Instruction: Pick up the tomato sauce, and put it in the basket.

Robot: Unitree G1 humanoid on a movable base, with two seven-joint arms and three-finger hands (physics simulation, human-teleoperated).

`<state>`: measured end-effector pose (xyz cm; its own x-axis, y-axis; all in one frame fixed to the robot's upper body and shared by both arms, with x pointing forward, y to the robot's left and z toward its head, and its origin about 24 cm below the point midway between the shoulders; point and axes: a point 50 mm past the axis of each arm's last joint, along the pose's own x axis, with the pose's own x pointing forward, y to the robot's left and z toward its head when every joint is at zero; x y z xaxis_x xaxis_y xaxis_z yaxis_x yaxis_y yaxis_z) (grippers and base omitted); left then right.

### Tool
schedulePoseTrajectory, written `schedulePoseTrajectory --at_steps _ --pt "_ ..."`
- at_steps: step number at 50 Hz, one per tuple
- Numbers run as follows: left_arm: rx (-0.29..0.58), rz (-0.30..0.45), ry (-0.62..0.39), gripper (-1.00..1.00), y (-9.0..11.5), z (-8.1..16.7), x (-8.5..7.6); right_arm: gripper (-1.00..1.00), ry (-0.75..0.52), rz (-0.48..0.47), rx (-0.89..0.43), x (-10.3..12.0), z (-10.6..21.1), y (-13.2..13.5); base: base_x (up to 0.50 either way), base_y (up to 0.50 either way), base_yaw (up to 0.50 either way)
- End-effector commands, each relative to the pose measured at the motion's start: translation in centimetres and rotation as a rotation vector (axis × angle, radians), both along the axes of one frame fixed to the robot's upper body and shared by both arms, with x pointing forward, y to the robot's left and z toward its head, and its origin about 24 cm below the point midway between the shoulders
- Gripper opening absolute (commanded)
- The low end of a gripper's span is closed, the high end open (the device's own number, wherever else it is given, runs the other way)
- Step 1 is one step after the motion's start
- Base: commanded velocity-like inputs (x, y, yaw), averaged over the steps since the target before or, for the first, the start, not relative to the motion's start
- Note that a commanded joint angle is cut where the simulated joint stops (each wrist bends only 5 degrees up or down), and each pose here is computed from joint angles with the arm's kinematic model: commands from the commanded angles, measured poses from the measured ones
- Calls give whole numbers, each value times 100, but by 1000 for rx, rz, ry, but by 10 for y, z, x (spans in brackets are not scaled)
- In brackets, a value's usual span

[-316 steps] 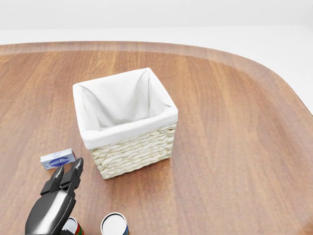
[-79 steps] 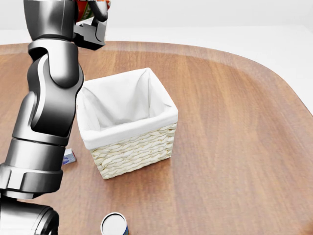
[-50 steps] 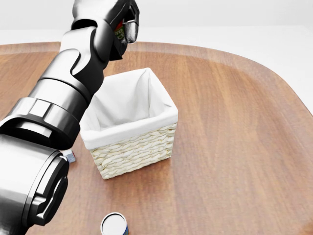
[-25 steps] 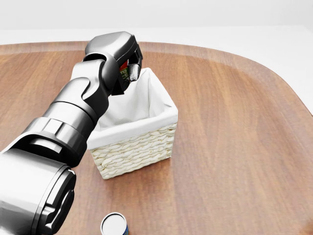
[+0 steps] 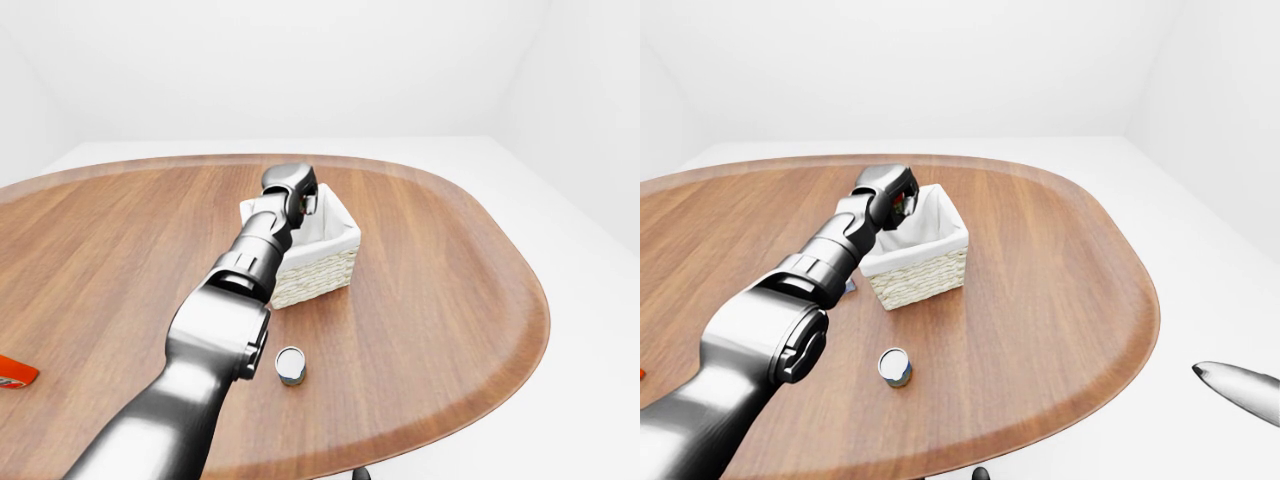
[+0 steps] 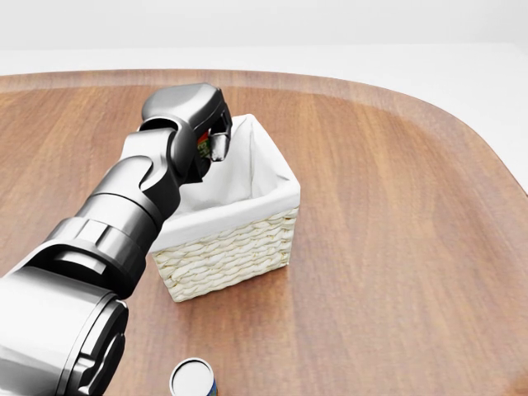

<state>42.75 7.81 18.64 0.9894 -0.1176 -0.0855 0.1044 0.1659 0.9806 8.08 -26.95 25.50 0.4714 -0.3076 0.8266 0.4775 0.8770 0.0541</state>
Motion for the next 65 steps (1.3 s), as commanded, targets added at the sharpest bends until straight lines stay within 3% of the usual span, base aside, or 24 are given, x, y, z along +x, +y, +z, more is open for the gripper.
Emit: schedulePoseTrajectory --at_steps 1,34,35,36,65 --pt "7 5 -13 -100 2 -4 -1 100 -2 2 3 -1 0 0 0 0 0" --pt "18 5 9 -100 2 -17 -3 100 6 -4 1 -1 -2 0 0 0 0" --pt "4 6 3 -36 1 -16 -3 100 6 -4 1 -1 -2 0 0 0 0" --pt "9 5 0 100 1 -16 -3 100 6 -5 0 -1 -2 0 0 0 0" --pt "6 8 4 100 0 -25 -5 100 -3 2 7 -2 1 -1 0 0 0"
